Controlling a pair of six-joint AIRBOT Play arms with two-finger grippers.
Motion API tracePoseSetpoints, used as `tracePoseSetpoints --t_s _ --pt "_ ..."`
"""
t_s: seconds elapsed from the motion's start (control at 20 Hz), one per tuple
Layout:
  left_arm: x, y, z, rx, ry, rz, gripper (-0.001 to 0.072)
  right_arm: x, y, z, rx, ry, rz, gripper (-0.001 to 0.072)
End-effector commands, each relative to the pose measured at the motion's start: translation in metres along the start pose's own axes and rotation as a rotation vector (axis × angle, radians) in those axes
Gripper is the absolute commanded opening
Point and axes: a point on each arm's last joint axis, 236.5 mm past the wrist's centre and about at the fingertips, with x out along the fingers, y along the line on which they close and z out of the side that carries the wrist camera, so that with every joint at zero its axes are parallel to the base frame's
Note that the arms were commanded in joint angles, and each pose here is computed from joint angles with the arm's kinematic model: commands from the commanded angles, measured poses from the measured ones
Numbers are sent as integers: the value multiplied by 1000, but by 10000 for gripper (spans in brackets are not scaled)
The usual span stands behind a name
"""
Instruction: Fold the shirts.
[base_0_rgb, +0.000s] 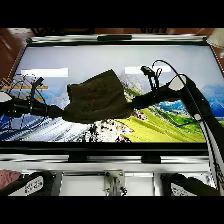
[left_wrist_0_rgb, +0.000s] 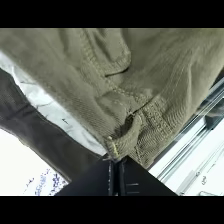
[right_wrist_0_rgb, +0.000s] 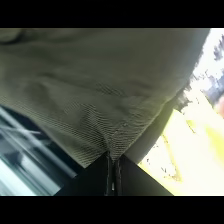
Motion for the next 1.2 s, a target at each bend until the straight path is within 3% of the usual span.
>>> tracePoseSetpoints --t_s 0.0,0.2,0.4,0.45,0.5,0.55,0.6,0.85,0.95,1.05,1.15 --pt "-5 -18 -20 -39 -23 12 53 -14 36 -31 -135 108 -21 67" --pt "21 -17 -79 -189 77 -37 54 33 52 -88 -149 272 -45 68" --pt "31 2 -141 -263 253 23 62 65 41 -177 28 475 -63 80" --pt "29 4 -147 -257 277 37 99 68 35 -188 46 492 -70 174" --pt "28 4 -150 -253 294 36 202 68 32 -191 58 499 -71 412" --pt "26 1 -151 -252 305 29 499 67 32 -189 66 493 -69 507" --pt "25 -2 -153 -253 317 18 699 65 30 -185 79 486 -66 507" --pt "15 1 -124 -245 257 57 691 43 4 -109 232 234 -23 511" --pt "14 16 -96 -223 149 118 672 40 -34 -82 411 104 -52 511" --pt "17 33 -81 -222 85 174 658 50 -48 -89 521 136 -6 511" --pt "23 48 -78 -246 67 199 542 68 -51 -105 541 220 14 511"
